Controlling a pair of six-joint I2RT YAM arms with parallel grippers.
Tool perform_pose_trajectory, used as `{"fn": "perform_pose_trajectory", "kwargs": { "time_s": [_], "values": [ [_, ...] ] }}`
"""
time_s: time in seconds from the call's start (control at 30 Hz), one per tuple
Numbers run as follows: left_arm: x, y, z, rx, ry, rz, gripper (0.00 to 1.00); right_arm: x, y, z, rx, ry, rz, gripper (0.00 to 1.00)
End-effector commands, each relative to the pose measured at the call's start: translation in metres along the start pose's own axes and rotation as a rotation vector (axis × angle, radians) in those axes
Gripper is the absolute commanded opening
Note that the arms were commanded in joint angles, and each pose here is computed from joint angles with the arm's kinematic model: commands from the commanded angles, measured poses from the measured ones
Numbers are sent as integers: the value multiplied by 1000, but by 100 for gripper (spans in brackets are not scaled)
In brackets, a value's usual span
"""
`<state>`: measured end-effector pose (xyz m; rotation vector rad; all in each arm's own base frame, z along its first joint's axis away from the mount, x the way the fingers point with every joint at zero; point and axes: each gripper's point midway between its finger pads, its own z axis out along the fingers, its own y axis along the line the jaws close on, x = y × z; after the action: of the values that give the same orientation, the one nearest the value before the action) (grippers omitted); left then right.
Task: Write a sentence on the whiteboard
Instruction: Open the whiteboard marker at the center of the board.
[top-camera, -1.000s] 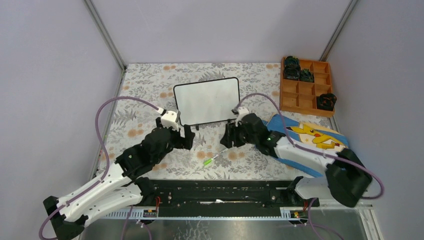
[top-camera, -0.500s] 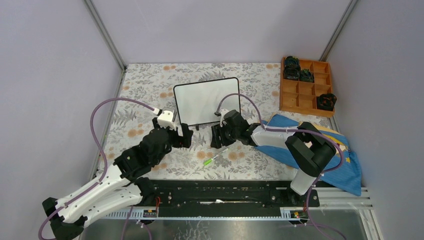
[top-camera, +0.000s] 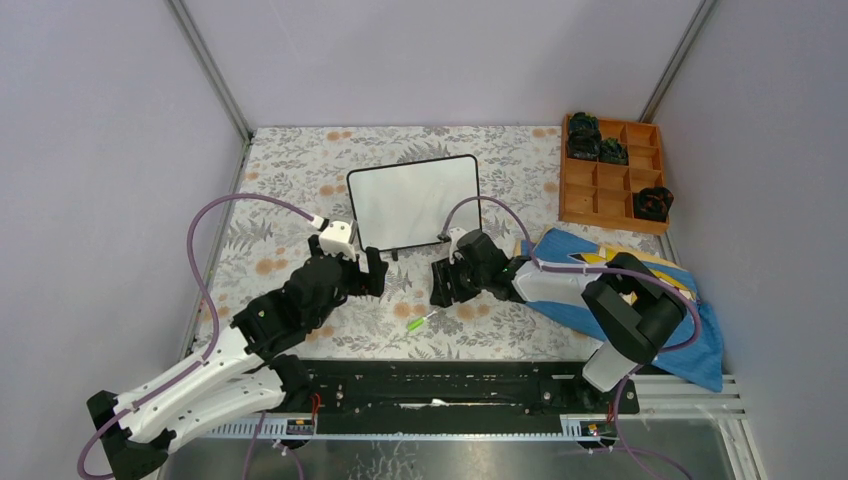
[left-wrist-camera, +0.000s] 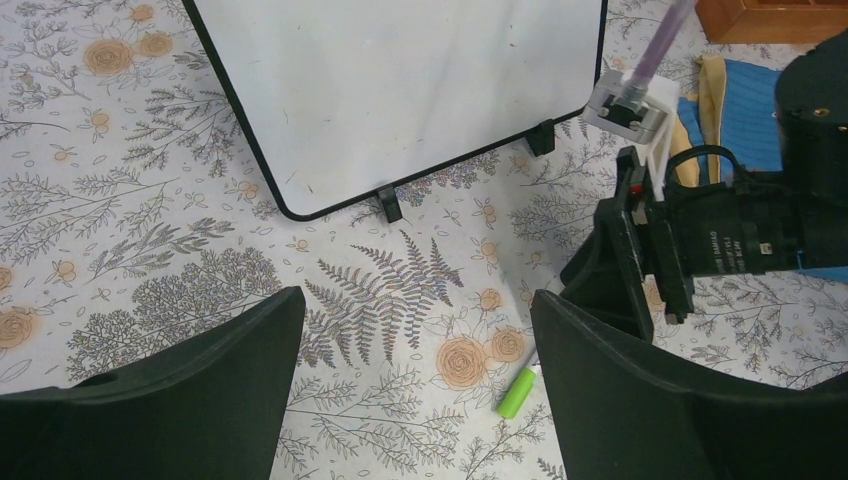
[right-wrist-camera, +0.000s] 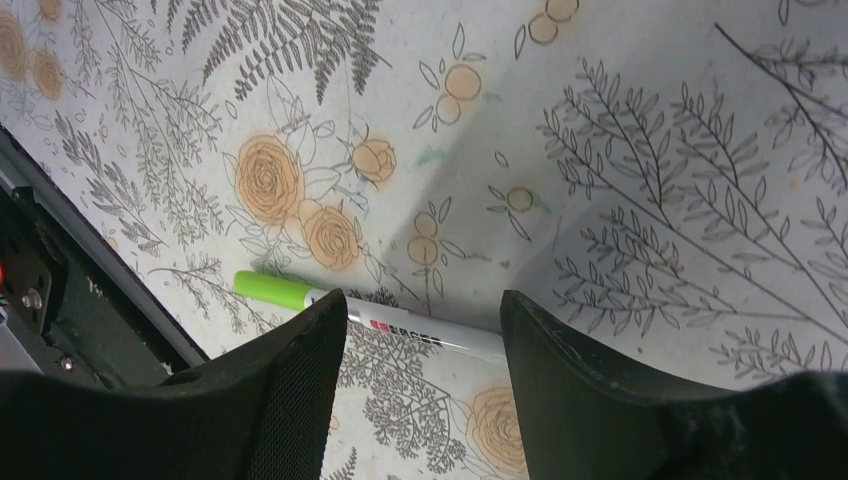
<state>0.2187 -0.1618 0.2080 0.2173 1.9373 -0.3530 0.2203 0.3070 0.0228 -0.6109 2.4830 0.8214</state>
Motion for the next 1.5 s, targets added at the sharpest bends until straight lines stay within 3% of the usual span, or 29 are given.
{"fn": "perform_pose_trajectory", "kwargs": {
  "time_s": [0.0,0.93,1.07,1.3,1.47],
  "values": [
    [-17,-6,-2,20,-52,-33,91,20,0,-13,-3,33,-2,65],
    [-17,-7,-3,25,-50,-37,91,65,-18,-25,303,124,-306,65],
    [-17,-6,-3,21,-50,-37,91,66,-24,-24,347,122,-312,61],
    [-15,-6,-2,16,-44,-32,91,65,-33,-26,405,90,-292,44],
    [-14,-6,-1,16,-39,-30,91,69,-32,-29,401,70,-267,37]
  ]
}}
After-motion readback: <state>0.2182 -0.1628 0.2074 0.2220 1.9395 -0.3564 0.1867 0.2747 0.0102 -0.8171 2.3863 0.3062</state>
